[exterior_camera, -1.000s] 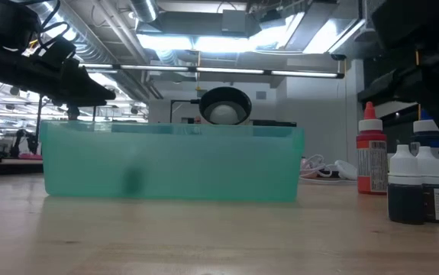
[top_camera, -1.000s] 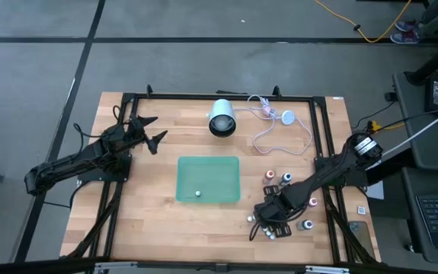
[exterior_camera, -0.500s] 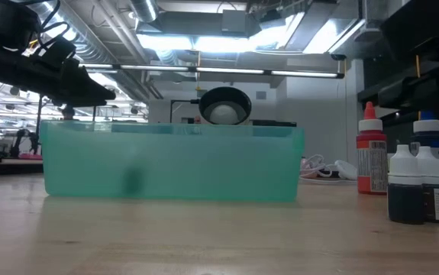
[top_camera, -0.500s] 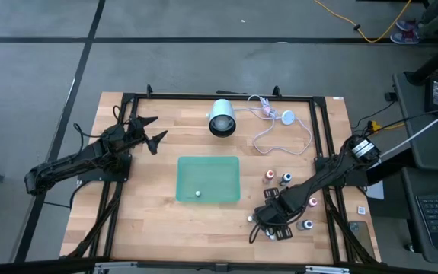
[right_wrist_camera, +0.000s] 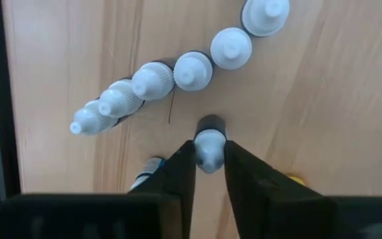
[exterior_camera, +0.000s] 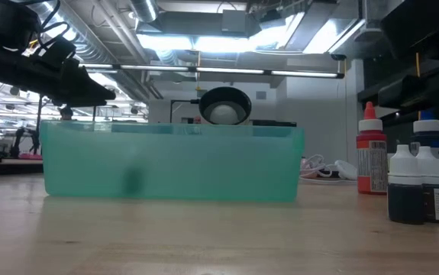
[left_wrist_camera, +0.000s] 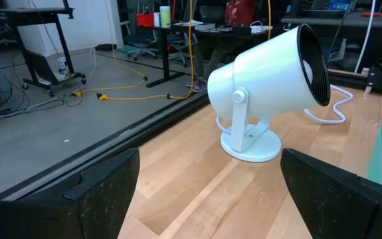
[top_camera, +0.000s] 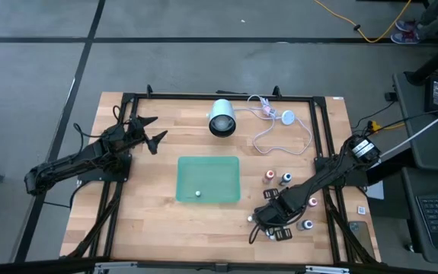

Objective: Pick & Place food coloring
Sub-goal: Put the small dark blue food coloring bottle into the bin

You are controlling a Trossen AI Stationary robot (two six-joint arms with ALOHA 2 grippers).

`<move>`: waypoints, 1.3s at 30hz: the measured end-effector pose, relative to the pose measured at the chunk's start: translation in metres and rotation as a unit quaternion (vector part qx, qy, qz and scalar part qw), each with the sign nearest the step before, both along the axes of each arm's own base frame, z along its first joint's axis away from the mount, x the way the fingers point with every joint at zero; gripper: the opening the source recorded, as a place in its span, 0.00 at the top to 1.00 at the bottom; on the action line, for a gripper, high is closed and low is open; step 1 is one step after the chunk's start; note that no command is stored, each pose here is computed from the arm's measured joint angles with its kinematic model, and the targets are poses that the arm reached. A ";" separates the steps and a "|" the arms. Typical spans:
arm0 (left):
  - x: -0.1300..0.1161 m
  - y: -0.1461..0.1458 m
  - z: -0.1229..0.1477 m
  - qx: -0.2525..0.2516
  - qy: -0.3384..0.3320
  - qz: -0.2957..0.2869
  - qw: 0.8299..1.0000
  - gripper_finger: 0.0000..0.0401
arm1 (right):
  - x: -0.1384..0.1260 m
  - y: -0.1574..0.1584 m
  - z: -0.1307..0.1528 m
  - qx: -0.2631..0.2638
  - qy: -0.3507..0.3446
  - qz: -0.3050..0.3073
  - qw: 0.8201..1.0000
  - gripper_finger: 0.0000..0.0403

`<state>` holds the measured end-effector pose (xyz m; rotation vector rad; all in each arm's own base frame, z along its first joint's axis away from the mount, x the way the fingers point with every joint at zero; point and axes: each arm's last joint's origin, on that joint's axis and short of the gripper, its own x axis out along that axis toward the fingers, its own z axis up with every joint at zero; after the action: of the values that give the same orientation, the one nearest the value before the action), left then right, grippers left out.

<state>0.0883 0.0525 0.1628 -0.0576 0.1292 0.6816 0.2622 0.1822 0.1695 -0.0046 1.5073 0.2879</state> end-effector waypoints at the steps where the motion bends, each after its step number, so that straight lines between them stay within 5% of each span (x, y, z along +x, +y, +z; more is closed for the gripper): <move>1: 0.000 0.000 0.000 0.000 0.000 0.000 1.000 0.10 | 0.000 0.000 0.000 0.000 0.000 -0.001 1.000 0.84; 23: 0.000 0.000 0.000 0.000 0.000 0.000 1.000 0.10 | 0.001 -0.001 0.013 -0.015 0.020 -0.025 0.999 0.87; 39: 0.000 0.000 0.000 0.000 0.000 0.000 1.000 0.10 | 0.028 -0.018 0.076 -0.056 -0.015 -0.027 0.998 0.87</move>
<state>0.0883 0.0525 0.1629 -0.0576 0.1290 0.6818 0.2903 0.1639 0.2457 -0.0572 1.4903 0.1600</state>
